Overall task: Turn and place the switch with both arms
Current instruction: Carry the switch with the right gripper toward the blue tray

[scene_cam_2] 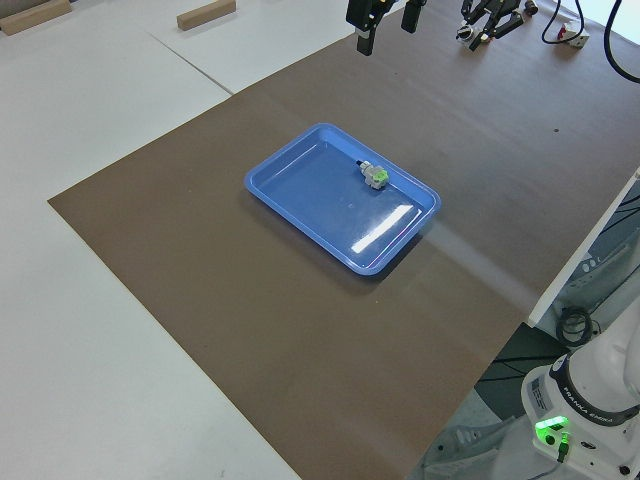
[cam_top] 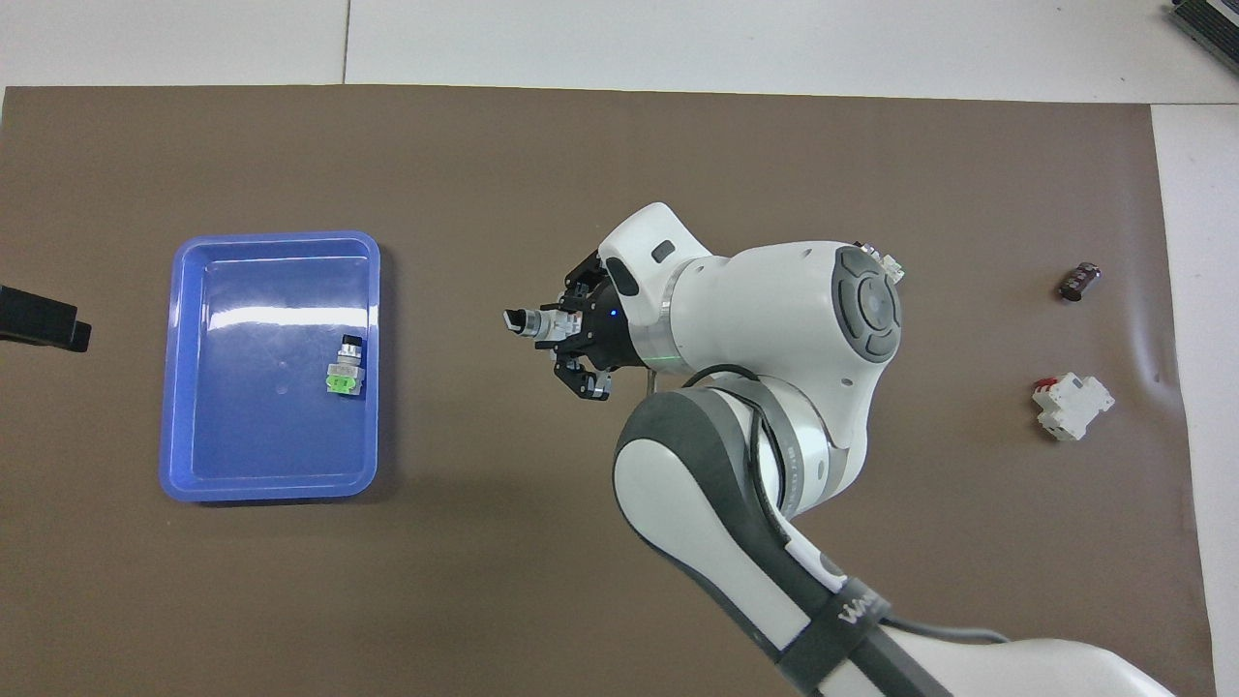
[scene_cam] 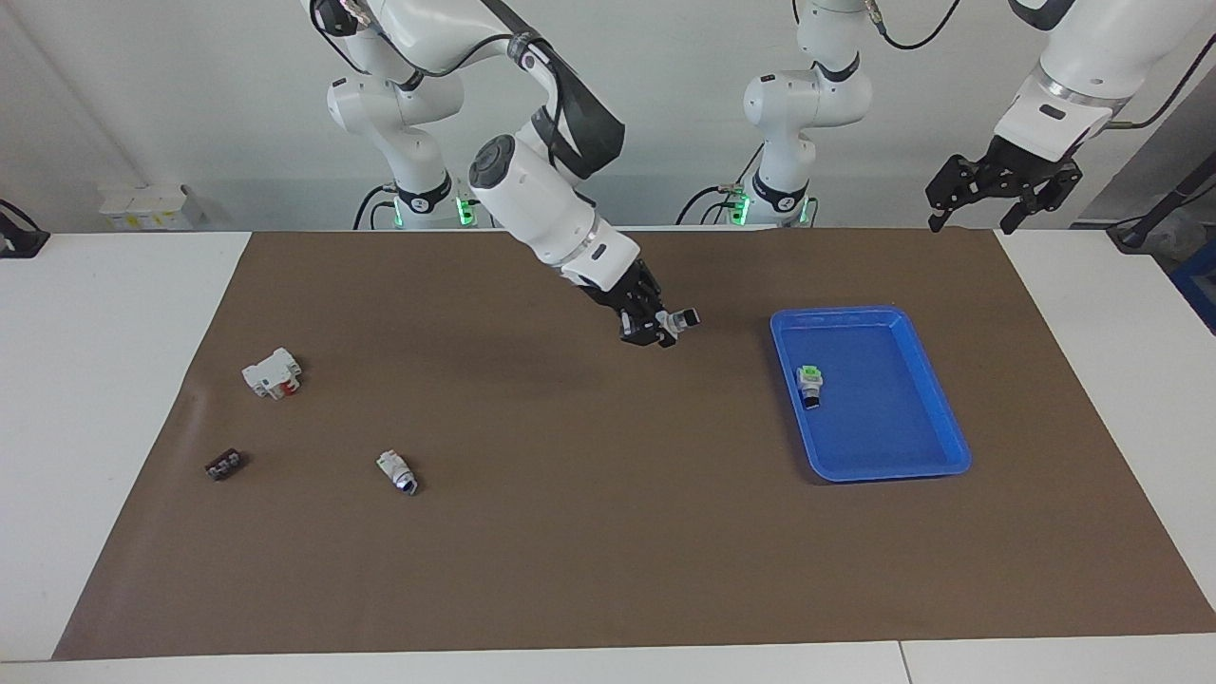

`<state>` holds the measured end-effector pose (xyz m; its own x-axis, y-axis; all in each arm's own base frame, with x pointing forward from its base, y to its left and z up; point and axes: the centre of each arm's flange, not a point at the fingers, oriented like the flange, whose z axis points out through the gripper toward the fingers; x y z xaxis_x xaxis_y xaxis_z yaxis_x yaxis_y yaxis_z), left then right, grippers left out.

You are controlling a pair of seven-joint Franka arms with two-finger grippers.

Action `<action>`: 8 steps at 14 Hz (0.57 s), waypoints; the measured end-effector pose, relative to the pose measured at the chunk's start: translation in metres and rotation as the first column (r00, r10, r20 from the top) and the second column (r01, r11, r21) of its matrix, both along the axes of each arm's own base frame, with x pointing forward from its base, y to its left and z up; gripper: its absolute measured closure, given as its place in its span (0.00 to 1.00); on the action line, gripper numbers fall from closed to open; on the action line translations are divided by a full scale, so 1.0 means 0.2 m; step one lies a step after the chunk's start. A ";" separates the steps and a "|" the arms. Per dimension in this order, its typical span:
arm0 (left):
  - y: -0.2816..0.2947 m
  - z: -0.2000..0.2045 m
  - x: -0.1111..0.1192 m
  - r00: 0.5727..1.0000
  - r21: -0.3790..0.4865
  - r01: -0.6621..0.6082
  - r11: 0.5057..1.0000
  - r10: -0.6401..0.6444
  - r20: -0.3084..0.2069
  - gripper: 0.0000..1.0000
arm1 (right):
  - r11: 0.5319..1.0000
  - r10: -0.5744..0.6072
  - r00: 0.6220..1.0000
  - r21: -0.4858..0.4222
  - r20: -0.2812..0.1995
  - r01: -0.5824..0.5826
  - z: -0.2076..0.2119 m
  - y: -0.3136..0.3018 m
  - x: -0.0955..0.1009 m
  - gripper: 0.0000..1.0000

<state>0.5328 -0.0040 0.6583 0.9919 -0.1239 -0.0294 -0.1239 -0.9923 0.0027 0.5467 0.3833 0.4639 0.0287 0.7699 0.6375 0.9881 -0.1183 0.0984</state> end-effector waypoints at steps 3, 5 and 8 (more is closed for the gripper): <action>0.00 0.00 0.00 1.000 0.000 0.000 1.000 0.000 0.000 0.00 | 0.999 0.004 1.000 0.041 0.025 -0.005 0.03 0.16 -0.10 0.67; 0.00 0.00 0.00 1.000 0.000 0.000 1.000 0.000 0.000 0.00 | 0.998 -0.005 0.999 0.063 0.051 0.001 0.05 0.25 -0.16 0.67; 0.00 0.00 0.00 1.000 0.000 0.001 1.000 -0.001 0.000 0.00 | 0.996 -0.024 0.997 0.088 0.077 0.017 0.08 0.32 -0.21 0.67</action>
<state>0.5328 -0.0044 0.6583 0.9918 -0.1246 -0.0294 -0.1245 -0.9922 0.0027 0.5047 0.4477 0.4808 -0.0084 0.7110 0.7031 0.9750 -0.1504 0.1638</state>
